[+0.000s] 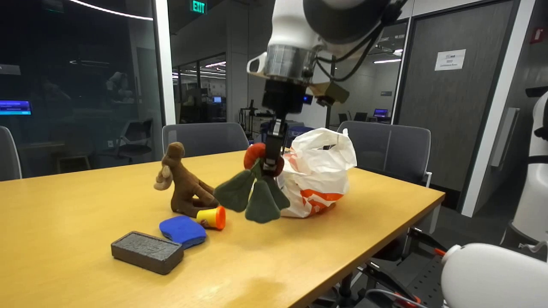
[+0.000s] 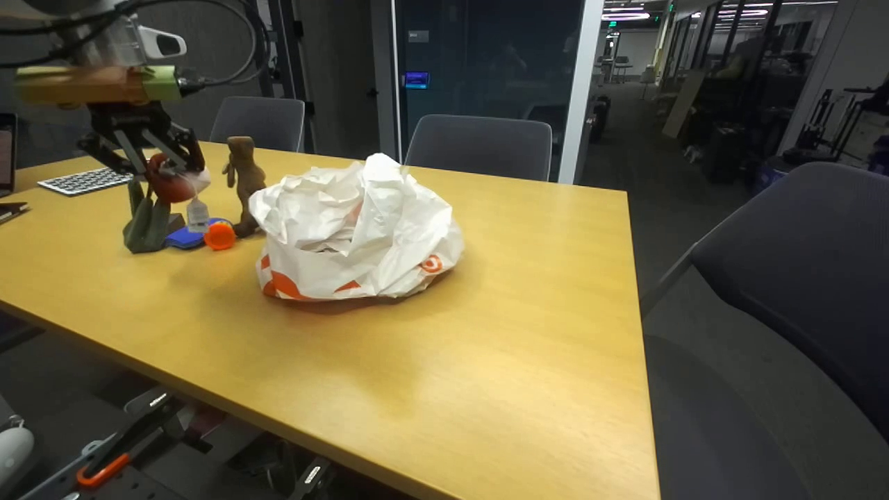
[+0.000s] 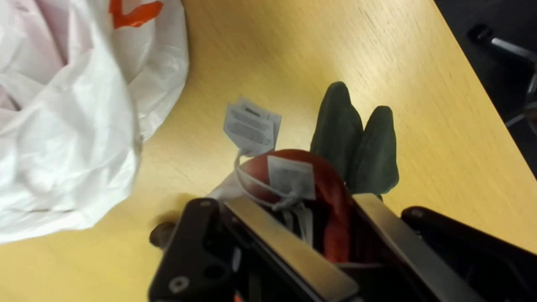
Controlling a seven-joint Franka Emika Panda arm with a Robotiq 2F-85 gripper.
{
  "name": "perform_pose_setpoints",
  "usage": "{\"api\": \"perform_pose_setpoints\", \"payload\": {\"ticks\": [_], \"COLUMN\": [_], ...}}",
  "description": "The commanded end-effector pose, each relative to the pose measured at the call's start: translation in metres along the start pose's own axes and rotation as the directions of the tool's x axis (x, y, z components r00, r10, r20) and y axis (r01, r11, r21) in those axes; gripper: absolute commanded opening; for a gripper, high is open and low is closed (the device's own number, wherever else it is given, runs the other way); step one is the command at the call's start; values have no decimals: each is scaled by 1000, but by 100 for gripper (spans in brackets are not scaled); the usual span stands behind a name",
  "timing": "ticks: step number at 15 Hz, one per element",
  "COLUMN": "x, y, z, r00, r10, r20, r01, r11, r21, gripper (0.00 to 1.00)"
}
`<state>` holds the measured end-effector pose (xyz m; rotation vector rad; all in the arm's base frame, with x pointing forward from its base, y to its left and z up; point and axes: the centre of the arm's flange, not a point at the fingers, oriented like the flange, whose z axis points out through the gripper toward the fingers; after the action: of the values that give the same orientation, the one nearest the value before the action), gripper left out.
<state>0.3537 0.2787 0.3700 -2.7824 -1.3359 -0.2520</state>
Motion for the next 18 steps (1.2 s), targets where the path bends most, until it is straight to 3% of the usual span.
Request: {"api": "perform_pose_setpoints", "payload": {"ticks": [1,4,7,12,16,17,18], "x": [-3,7,11,-8,-46,-54,-64], "y": [-2,15,46,101,127,132,138], "z": [-88,-105,-96,-66,-64,-61,-53], "r00": [995,984,976,976,992,995,994], "r10": [38,17,-15,-76,7,60,102], "r20": [-93,-178,-216,-203,-128,-84,-40], "r01": [-50,-69,-82,-76,-103,-103,-97], "r11": [990,956,898,755,632,625,652], "r21": [-134,-285,-433,-651,-768,-774,-752], "gripper": [0,0,0,0,0,0,0]}}
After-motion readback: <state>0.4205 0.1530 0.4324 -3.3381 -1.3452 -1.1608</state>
